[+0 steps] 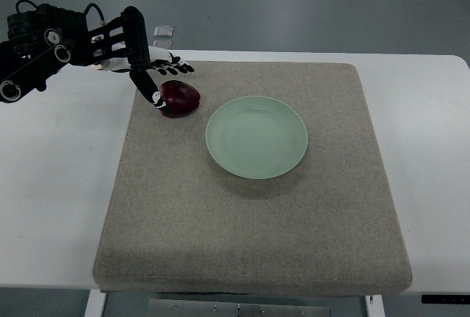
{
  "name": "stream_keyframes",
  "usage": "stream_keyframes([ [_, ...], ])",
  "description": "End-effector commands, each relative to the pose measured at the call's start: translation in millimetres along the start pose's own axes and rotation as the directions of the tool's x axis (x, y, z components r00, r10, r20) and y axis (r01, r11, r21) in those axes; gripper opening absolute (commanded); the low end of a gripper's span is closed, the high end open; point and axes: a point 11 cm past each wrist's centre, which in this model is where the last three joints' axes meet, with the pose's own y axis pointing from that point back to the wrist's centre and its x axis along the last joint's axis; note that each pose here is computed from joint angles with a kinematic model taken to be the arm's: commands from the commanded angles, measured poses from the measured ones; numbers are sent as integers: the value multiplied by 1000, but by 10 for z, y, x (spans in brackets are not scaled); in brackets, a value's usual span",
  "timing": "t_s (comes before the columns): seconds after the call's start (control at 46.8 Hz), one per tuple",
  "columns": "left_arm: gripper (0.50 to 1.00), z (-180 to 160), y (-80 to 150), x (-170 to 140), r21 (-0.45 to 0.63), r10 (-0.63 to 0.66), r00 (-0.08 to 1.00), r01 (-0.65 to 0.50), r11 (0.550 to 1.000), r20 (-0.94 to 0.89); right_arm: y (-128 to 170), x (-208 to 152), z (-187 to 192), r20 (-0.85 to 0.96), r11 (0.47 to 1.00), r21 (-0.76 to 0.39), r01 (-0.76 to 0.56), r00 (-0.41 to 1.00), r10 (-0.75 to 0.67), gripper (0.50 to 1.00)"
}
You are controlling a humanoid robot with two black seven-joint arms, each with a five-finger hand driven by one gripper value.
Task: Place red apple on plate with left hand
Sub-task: 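Close the left hand fingers around the red apple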
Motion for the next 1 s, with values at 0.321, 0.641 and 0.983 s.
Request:
stream_keyframes([
  [0.321,979,11,-74,-56,30,13,996,-16,999,90,0,0,0,0,1000,0,0,1000,0,964],
  [0.641,979,-3,-71,-14,48,41,980,-51,998,193,0,0,0,0,1000,0,0,1000,0,964],
  [0.983,962,90,-121,-83,24,25,979,-31,999,202,0,-1,0,0,1000,0,1,1000,-1,964],
])
